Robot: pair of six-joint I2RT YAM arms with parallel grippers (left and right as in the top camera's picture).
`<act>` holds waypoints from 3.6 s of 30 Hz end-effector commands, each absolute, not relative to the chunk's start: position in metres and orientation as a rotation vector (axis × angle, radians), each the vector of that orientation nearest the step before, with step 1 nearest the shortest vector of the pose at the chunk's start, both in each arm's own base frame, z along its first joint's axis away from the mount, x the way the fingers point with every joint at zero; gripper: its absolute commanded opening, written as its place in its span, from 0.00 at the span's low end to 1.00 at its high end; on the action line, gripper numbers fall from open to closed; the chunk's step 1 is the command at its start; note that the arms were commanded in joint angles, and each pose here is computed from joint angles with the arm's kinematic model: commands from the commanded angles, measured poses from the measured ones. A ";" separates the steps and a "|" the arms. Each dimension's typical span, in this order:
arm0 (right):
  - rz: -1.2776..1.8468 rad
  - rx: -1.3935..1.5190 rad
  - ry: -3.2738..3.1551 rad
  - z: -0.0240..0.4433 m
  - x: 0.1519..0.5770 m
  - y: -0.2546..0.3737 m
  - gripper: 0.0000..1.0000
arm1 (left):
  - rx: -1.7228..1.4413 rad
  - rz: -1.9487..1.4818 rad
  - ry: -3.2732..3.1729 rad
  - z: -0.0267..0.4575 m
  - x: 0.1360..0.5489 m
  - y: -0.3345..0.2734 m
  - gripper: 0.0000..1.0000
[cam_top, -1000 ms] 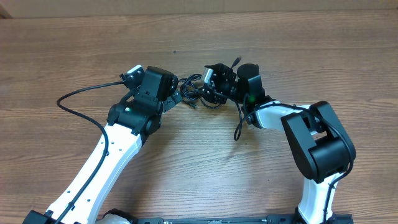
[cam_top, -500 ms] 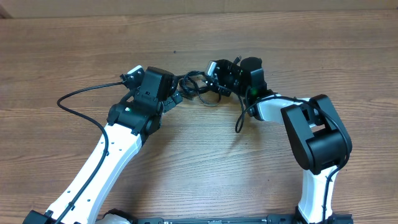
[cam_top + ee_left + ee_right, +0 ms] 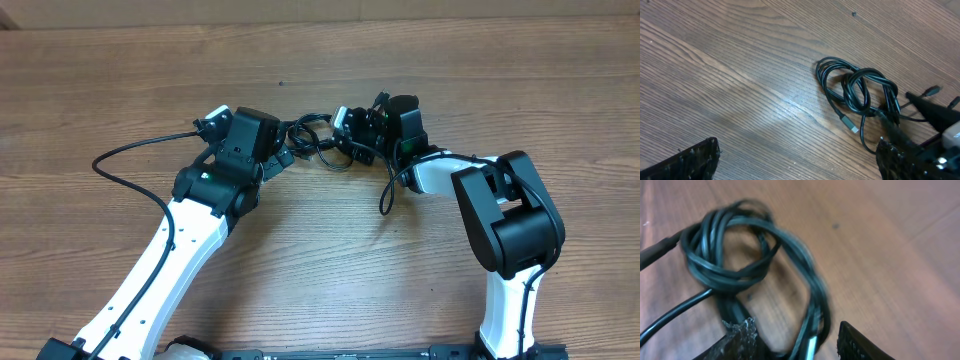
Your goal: Untangle cables
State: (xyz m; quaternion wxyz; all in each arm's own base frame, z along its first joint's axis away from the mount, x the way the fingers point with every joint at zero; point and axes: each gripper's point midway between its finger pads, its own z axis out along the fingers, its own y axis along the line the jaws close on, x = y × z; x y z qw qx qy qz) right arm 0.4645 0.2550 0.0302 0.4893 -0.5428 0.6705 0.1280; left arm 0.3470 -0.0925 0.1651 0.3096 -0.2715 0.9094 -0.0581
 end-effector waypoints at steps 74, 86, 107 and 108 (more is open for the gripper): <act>0.738 -0.500 2.529 0.123 0.389 0.200 0.97 | -0.905 -0.173 2.651 0.041 0.363 -0.129 0.90; 0.746 -0.497 2.528 0.123 0.389 0.199 0.97 | -0.909 -0.152 2.664 0.020 0.369 -0.131 0.90; 0.750 -0.498 2.528 0.123 0.389 0.200 0.97 | -0.795 0.057 2.872 0.009 0.322 -0.112 0.79; 0.750 -0.498 2.528 0.123 0.389 0.200 0.97 | -0.787 0.068 2.883 0.009 0.320 -0.111 0.79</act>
